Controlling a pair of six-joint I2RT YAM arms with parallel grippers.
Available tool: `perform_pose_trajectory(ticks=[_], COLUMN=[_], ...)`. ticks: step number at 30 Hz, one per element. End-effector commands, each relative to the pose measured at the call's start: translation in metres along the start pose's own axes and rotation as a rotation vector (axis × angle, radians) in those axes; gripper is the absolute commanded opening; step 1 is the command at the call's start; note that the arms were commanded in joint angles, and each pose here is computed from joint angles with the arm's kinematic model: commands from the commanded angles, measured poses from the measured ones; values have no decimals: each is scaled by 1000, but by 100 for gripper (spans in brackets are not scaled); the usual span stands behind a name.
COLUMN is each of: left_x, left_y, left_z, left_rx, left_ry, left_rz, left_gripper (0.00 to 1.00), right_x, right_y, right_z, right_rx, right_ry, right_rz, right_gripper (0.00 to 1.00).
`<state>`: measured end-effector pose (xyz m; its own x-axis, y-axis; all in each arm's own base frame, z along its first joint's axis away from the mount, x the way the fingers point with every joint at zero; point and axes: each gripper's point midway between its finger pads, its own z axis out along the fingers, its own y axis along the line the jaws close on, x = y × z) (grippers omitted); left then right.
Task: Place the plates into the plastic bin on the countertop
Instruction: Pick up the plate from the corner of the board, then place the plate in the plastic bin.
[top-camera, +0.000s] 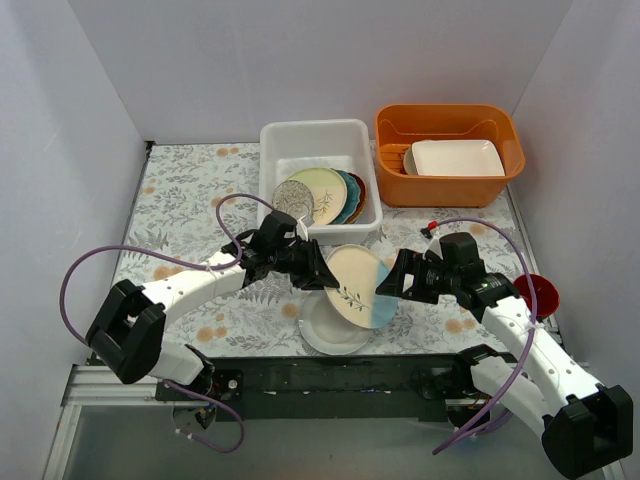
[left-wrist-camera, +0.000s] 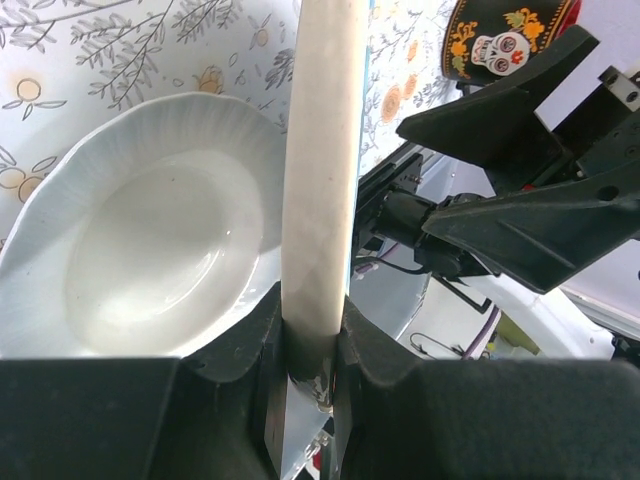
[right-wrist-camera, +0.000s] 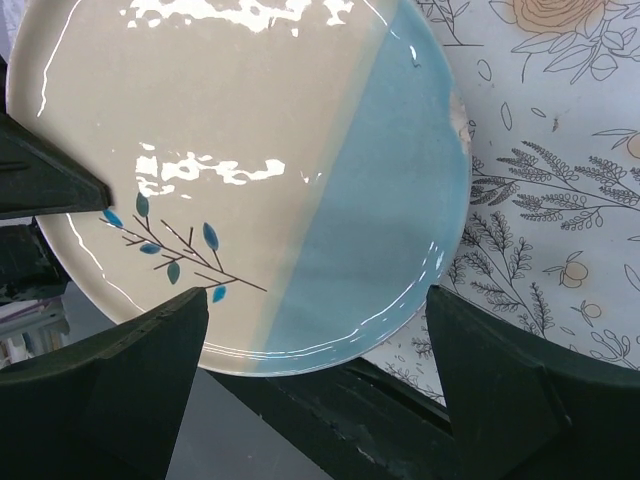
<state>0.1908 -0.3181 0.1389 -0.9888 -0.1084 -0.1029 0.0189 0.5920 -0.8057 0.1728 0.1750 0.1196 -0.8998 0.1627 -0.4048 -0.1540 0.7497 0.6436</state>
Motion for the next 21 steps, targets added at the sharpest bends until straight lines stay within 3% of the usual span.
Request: perform_pose_trajectory(ticks=[1, 21], left_x=[-18, -68], left_y=[-70, -76], left_z=[-38, -89], left_rx=[200, 207], left_ry=[-69, -204], left_rz=[127, 144], left_gripper=[0, 0], right_x=[-14, -9], right_y=[13, 7], right_z=[-7, -5], right_rx=[-17, -3], right_ry=[-31, -24], right_rz=[-32, -28], right_gripper=[96, 96])
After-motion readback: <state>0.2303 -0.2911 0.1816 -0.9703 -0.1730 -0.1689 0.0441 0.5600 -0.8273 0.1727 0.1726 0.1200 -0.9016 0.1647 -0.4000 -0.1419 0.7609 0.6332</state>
